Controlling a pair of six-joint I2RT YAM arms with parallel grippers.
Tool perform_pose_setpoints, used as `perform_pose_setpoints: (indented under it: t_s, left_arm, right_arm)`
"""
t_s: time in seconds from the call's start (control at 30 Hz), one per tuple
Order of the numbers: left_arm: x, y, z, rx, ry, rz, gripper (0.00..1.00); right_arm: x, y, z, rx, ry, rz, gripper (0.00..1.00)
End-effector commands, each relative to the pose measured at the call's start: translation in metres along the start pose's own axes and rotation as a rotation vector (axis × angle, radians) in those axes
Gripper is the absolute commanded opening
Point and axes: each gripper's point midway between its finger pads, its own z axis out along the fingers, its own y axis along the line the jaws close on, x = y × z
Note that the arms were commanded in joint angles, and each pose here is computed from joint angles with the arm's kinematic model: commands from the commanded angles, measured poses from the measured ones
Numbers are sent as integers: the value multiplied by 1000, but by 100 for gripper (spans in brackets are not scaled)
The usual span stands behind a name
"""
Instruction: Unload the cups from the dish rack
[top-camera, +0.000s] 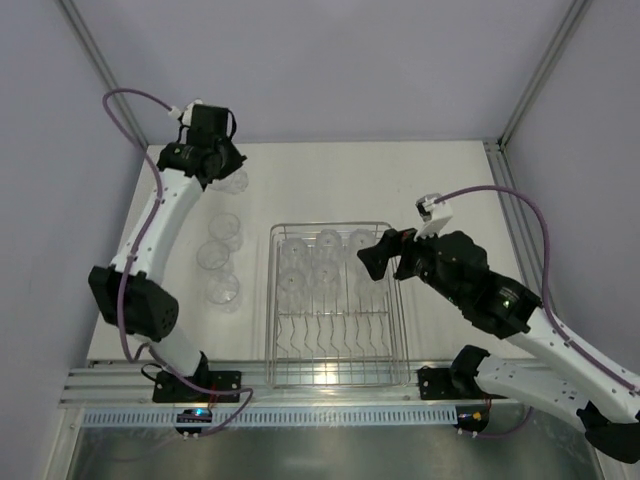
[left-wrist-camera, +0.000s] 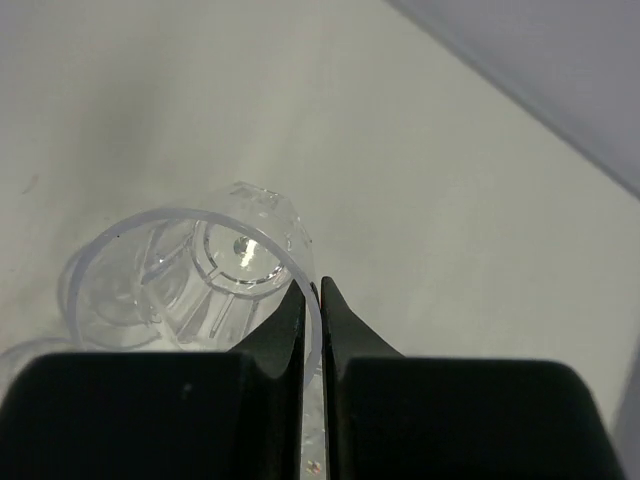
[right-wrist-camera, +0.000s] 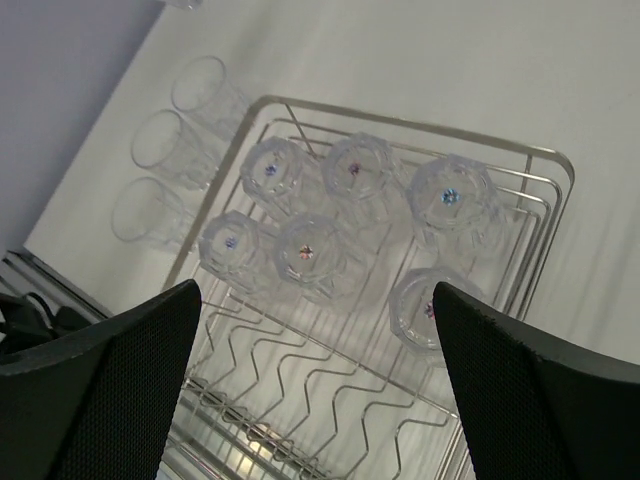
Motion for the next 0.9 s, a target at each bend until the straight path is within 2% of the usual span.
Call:
perform_pose_setpoints:
  t_s: [0.0, 0.27, 0.5, 0.67, 0.7, 0.8, 0.87]
  left_arm:
    - [-30, 45, 21, -262, -91, 175, 0]
    - [-48, 80, 89, -388, -97, 183, 0]
    - [-9, 105, 135, -438, 45, 239, 0]
    - [20, 116, 151, -424, 121, 262, 0]
    - [25, 117, 152, -422, 138, 278, 0]
    - [29, 118, 153, -413, 156, 286, 0]
    - [32, 118, 152, -405, 170, 288, 0]
  right_arm:
    - [25, -16, 0, 80, 142, -69, 100]
    - [33, -21, 7, 108, 166, -75, 100]
    - [31, -33, 15, 190, 171, -88, 100]
    - [53, -35, 30, 246, 375, -172, 100]
    - [56, -25, 46, 212, 407, -189, 100]
    - [51, -19, 54, 190, 399, -200, 100]
    - [59, -18, 65, 190, 445, -218, 100]
